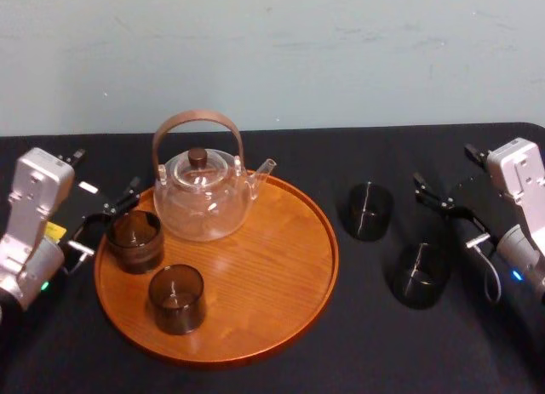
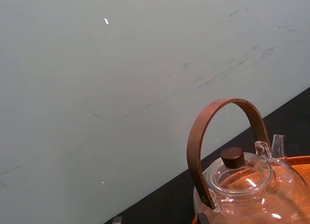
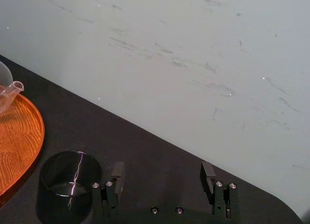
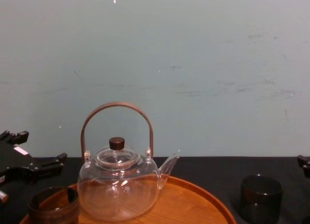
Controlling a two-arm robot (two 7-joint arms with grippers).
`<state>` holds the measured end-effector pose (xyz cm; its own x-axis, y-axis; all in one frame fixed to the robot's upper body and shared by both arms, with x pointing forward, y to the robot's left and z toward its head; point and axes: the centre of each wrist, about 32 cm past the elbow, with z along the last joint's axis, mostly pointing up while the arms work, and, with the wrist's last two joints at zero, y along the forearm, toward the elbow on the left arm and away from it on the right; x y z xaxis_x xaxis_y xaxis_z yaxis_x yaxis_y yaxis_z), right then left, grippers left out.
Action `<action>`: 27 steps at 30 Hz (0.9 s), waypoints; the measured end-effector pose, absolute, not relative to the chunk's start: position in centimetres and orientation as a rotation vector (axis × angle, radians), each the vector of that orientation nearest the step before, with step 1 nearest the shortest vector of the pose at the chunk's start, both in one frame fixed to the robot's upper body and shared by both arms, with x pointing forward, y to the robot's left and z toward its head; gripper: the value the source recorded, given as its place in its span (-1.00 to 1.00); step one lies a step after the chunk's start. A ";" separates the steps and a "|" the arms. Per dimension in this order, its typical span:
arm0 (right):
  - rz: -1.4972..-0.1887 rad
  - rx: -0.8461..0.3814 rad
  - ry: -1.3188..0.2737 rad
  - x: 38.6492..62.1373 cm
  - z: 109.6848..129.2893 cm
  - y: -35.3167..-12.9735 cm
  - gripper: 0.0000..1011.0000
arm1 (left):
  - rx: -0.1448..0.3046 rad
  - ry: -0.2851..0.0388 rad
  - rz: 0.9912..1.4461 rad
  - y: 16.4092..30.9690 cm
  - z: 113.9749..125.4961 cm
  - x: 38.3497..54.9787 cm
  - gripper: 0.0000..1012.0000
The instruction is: Pick up the glass from the table and place it on the tray.
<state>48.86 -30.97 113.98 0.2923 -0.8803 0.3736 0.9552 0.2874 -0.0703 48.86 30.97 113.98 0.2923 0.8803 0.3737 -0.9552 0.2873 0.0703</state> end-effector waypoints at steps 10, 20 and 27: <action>-1.248 -0.304 -0.285 48.9 114.0 -31.0 0.98 | 0.304 -0.285 1.248 31.0 114.0 48.9 0.98; -1.248 -0.304 -0.285 48.9 114.0 -31.0 0.98 | 0.304 -0.285 1.248 31.0 114.0 48.9 0.98; -1.248 -0.304 -0.285 48.9 114.0 -31.0 0.98 | 0.304 -0.285 1.248 31.0 114.0 48.9 0.98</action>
<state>48.86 -30.97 113.98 0.2923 -0.8803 0.3737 0.9552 0.2874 -0.0702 48.86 30.97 113.98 0.2922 0.8803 0.3737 -0.9553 0.2873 0.0703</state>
